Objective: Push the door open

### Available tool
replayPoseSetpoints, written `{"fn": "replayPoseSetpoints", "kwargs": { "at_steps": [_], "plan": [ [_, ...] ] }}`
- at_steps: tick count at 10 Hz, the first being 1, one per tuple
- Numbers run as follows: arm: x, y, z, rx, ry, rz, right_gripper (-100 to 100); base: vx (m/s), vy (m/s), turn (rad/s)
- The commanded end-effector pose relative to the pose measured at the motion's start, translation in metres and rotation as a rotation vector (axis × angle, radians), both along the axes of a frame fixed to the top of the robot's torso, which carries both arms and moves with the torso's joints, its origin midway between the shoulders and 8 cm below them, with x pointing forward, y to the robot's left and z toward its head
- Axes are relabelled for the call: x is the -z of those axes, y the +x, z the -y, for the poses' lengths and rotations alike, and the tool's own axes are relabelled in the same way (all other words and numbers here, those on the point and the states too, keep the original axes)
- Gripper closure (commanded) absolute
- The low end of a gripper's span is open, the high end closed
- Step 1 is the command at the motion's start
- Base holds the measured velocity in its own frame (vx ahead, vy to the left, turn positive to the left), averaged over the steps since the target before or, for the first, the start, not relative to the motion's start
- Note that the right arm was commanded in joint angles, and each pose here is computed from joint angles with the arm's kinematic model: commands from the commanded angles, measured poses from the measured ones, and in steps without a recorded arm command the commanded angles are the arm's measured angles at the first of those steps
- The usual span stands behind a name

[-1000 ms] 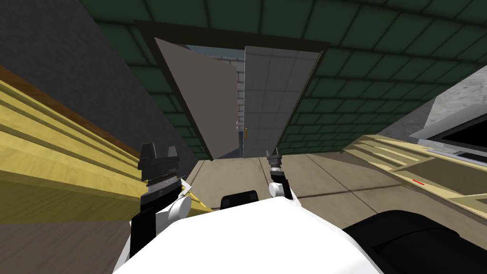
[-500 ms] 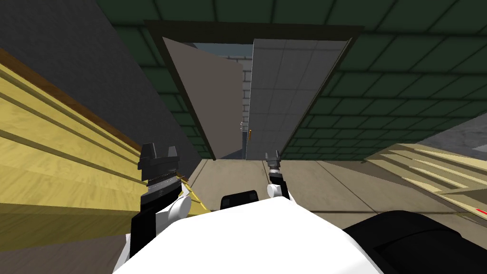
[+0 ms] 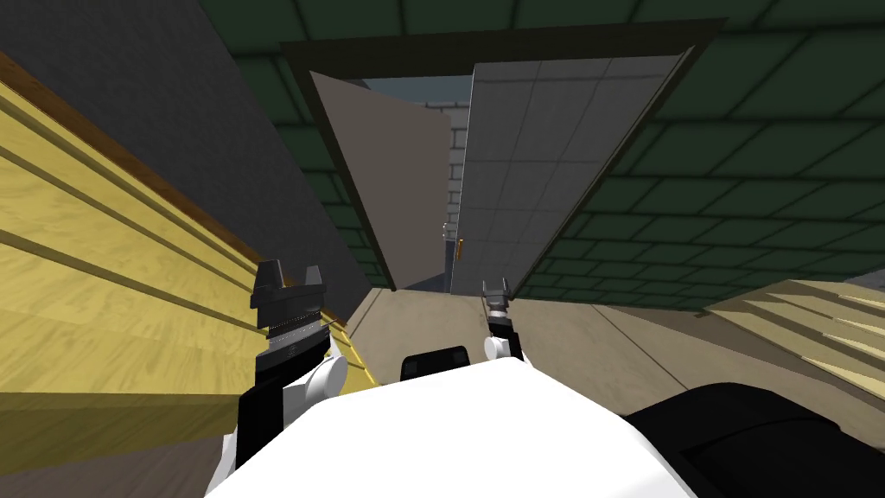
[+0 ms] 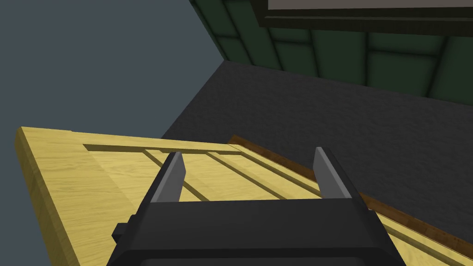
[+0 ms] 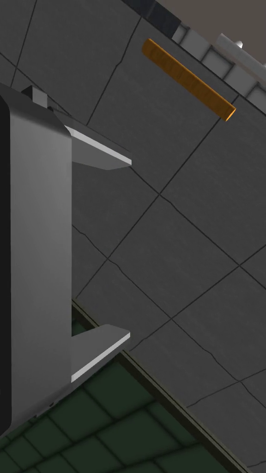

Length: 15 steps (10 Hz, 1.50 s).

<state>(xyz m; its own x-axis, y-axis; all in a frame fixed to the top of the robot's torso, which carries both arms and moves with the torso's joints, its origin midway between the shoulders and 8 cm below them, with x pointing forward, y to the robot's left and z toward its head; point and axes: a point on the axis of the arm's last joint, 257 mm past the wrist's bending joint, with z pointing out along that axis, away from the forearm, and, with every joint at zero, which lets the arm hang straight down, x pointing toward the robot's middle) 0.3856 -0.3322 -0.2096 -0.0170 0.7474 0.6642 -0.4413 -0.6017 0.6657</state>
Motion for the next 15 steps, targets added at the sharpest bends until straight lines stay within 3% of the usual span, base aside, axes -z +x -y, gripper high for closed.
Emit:
{"fn": "replayPoseSetpoints", "kwargs": {
  "at_steps": [1,15],
  "plan": [
    [0.009,-0.001,0.002,0.000,0.046,0.002,-100,0.112,-0.043,0.137],
    [0.104,-0.027,0.018,0.064,0.490,0.021,-100,0.109,-0.059,0.164]
  ]
}}
